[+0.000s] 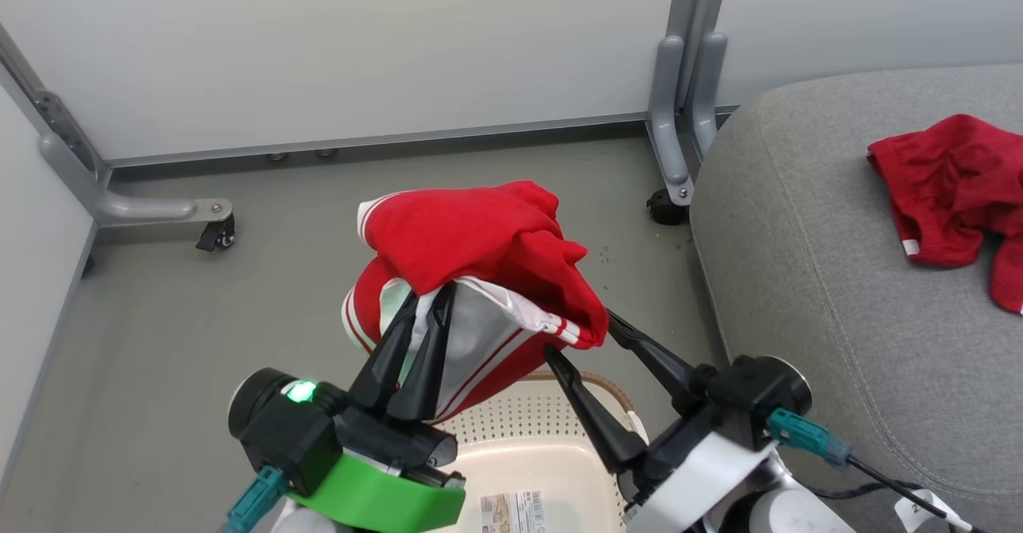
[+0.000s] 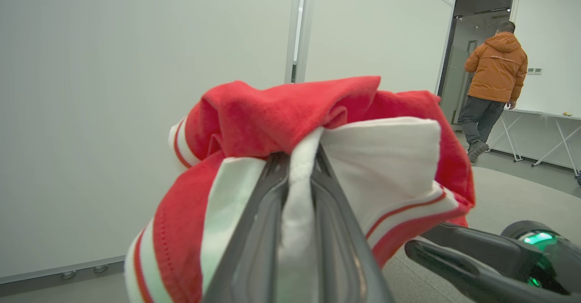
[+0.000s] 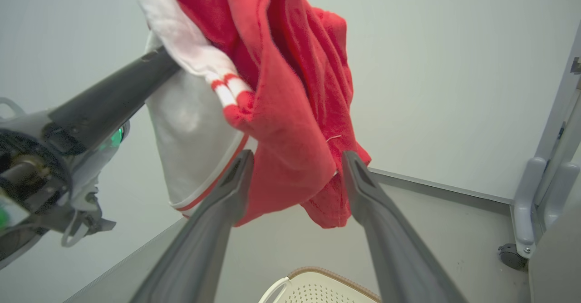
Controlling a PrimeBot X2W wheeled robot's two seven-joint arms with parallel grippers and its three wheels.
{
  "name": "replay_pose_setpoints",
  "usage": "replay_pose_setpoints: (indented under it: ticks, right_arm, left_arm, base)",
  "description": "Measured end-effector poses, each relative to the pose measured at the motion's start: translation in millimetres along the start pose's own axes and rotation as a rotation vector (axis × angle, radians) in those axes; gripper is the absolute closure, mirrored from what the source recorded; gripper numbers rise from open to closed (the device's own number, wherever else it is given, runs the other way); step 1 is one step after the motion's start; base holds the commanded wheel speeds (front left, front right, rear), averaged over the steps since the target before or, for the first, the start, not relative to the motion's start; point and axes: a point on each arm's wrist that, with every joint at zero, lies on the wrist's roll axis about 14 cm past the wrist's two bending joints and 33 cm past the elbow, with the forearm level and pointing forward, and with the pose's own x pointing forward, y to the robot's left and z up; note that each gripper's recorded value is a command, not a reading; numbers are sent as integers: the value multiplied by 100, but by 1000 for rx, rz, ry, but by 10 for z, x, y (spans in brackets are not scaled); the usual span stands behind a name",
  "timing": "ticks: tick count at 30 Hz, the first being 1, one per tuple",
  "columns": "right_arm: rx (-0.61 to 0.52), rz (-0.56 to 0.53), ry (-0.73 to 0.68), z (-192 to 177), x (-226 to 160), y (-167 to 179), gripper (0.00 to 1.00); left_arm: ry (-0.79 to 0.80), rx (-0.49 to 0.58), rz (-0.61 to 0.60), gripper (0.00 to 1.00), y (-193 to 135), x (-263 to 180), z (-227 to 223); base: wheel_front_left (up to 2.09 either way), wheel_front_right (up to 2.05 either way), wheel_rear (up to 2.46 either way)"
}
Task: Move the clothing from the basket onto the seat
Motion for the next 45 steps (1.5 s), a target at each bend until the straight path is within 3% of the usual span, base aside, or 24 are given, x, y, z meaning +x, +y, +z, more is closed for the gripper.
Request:
replay_pose_setpoints:
  ticks: [13,14,16,17,37,39,40,45]
  right_arm:
    - [40,191,-17,2,405,384,0]
    - [46,197,-17,1,426,402,27]
    - [51,209,-13,-12,458,434,93]
    - [57,212,-17,-7,473,442,100]
    - [73,210,-18,-51,514,386,100]
    - [72,207,-17,-55,512,370,100]
    - [71,203,-18,-50,514,354,100]
    - [61,158,-38,-5,523,199,100]
  left_arm:
    - [7,-1,-13,100,-30,-15,-15]
    - [7,-1,-13,100,-30,-16,-14]
    - [7,-1,-13,100,-29,-17,-12]
    - [6,-2,-12,100,-28,-17,-10]
    - [15,-16,-13,100,-34,-17,-44]
    - [17,-17,-15,15,-38,-17,-53]
    - [19,-17,-16,0,-42,-17,-61]
    - [66,9,-47,0,-100,-39,-158]
  base:
    - [0,0,0]
    - [0,0,0]
    - [0,0,0]
    - [0,0,0]
    - [0,0,0]
    - [0,0,0]
    - [0,0,0]
    - [0,0,0]
